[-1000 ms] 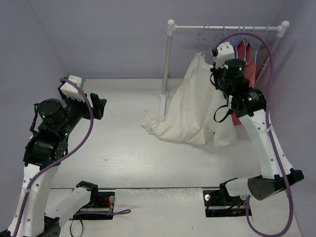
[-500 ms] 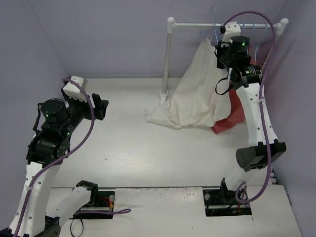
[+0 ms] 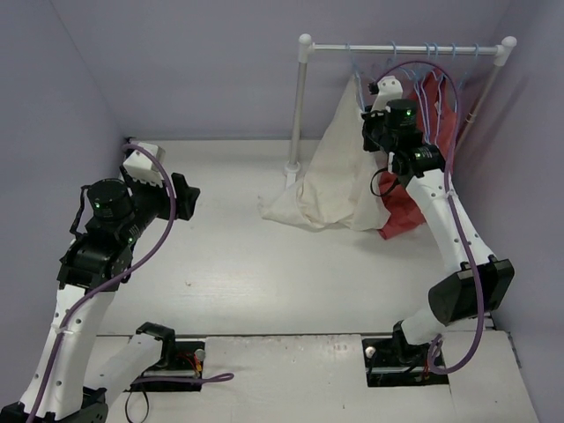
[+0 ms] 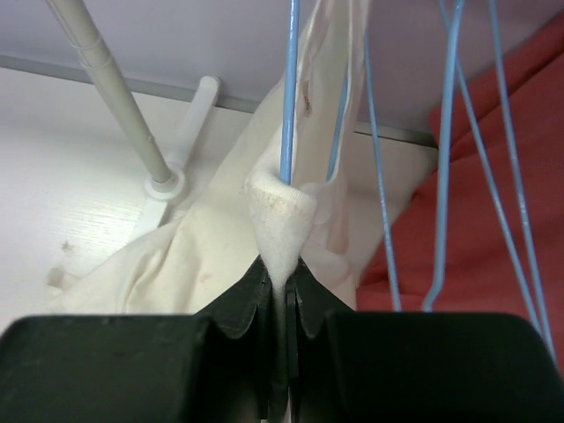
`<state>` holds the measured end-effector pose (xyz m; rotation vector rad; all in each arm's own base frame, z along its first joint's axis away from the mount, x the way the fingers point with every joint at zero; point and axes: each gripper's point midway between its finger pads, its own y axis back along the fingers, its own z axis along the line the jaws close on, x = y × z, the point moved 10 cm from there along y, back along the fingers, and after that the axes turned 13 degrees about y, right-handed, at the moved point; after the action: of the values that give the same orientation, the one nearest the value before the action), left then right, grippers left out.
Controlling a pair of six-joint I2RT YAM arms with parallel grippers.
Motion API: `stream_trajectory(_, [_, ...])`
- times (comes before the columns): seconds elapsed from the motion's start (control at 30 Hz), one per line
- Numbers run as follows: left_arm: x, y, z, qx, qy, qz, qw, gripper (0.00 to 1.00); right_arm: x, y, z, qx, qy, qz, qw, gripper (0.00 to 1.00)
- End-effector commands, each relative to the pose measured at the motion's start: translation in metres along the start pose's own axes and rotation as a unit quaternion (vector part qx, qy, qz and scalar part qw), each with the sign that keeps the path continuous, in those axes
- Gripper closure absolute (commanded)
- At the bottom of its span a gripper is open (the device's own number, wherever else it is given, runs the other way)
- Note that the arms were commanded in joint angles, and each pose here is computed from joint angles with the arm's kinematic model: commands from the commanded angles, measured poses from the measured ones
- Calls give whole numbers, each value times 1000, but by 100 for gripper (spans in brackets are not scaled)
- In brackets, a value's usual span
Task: Place the t-shirt on the hanger
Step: Place the hanger at the clothesline.
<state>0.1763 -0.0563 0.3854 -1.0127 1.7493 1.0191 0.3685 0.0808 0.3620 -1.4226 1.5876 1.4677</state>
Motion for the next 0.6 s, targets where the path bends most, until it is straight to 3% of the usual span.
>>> stream_trajectory(0.0, [-14, 5, -6, 19, 10, -43, 999, 29, -33, 27, -3, 8, -28, -107, 994, 100])
stream_trajectory(0.57, [-20, 8, -8, 18, 13, -51, 998, 29, -78, 89, -22, 78, -30, -200, 976, 100])
